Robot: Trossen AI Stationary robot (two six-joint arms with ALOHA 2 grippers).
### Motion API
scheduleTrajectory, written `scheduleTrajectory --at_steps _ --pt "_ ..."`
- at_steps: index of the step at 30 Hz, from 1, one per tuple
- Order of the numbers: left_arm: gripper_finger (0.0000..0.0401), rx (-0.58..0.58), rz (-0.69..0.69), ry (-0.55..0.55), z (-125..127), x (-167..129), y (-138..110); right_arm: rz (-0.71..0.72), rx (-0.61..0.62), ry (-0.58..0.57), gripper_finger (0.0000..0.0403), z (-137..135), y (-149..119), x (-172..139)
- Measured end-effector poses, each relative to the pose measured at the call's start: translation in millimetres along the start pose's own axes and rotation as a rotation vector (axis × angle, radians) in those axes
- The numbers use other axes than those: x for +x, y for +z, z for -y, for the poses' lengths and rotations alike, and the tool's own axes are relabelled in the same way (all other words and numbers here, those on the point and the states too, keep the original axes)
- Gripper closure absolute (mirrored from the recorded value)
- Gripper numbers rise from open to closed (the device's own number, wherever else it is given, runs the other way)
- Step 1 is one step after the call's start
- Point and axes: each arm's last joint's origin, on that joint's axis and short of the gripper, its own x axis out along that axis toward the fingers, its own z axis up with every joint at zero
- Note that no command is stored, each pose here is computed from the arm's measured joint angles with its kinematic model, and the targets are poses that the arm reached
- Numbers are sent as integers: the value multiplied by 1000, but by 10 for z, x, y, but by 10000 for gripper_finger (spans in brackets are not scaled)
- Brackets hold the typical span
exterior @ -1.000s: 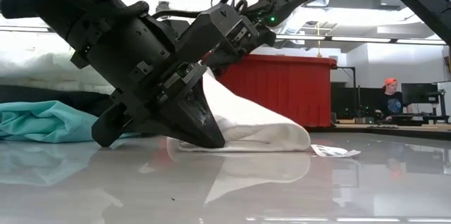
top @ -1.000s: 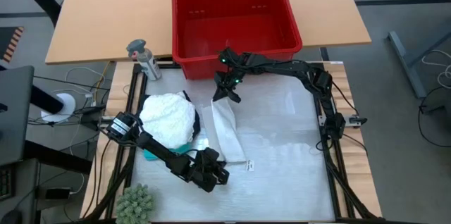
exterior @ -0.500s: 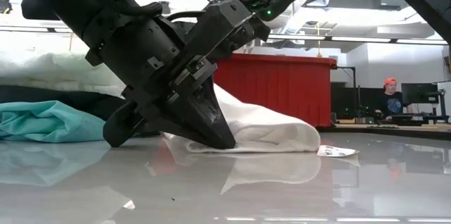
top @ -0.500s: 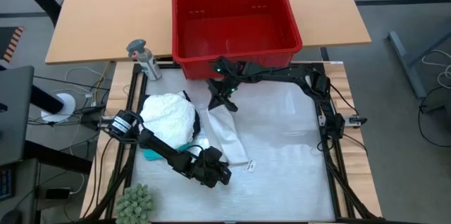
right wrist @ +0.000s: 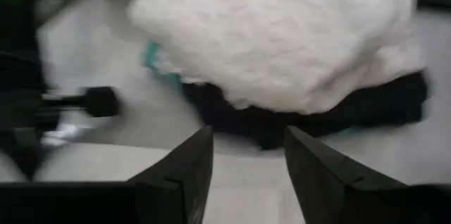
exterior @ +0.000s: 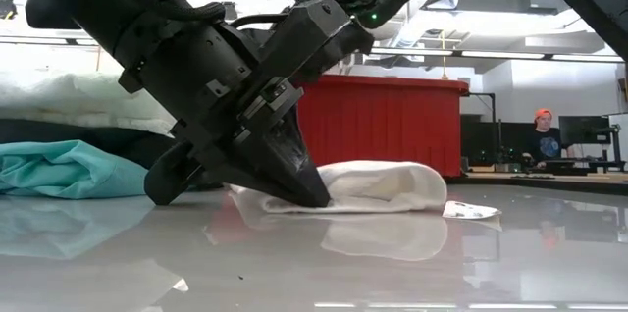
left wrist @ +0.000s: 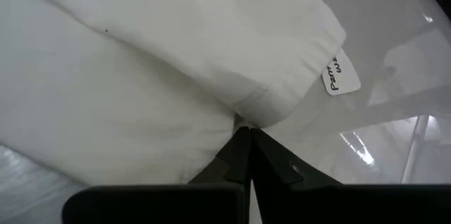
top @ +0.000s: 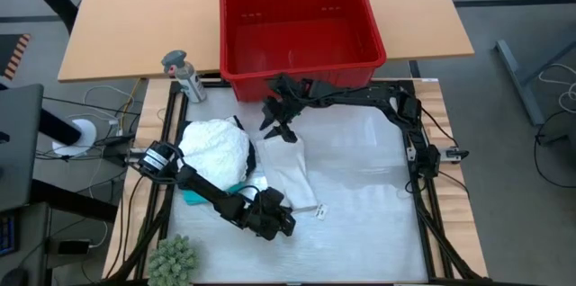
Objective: Fold laundry
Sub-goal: Fold the white shorts
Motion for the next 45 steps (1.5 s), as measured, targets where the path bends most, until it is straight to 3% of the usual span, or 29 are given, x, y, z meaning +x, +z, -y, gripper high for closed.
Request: scheduleTrajectory --at_steps 3,7,11,15,20,25,29,31,33,35,37,42,45 --pt "401 -4 2 -2 2 0 1 -6 120 94 191 -29 -1 -241" --pt "401 -19 -19 -12 35 29 52 -172 197 213 195 -211 -142 -566" --pt "401 54 -97 -123 269 59 186 -300 281 314 209 -367 -267 -794" --pt "401 126 -119 -230 535 81 481 -306 441 448 225 -512 -286 -983" --pt "401 241 -179 -234 549 193 777 -158 453 617 242 -834 -123 -1130" --pt "401 313 -190 -317 685 -51 1200 -164 435 681 257 -1327 45 -1346" --pt "401 435 -163 -310 758 -542 1571 -204 425 739 269 -1845 141 -1480" --pt "401 504 -175 -257 719 -870 1692 -269 438 715 276 -2081 138 -1486" --pt "401 589 -196 -133 624 -1159 1691 -340 417 608 282 -2295 115 -1440" --pt "401 659 -219 43 503 -1361 1596 -373 390 473 287 -2496 68 -1402" --pt "401 698 -211 149 450 -1421 1483 -350 375 347 292 -2676 37 -1421" --pt "401 691 -170 42 456 -1225 1163 -196 406 39 317 -3030 -20 -1529" --pt "401 704 -185 68 306 -1029 977 -91 441 -46 340 -3200 -23 -1613"
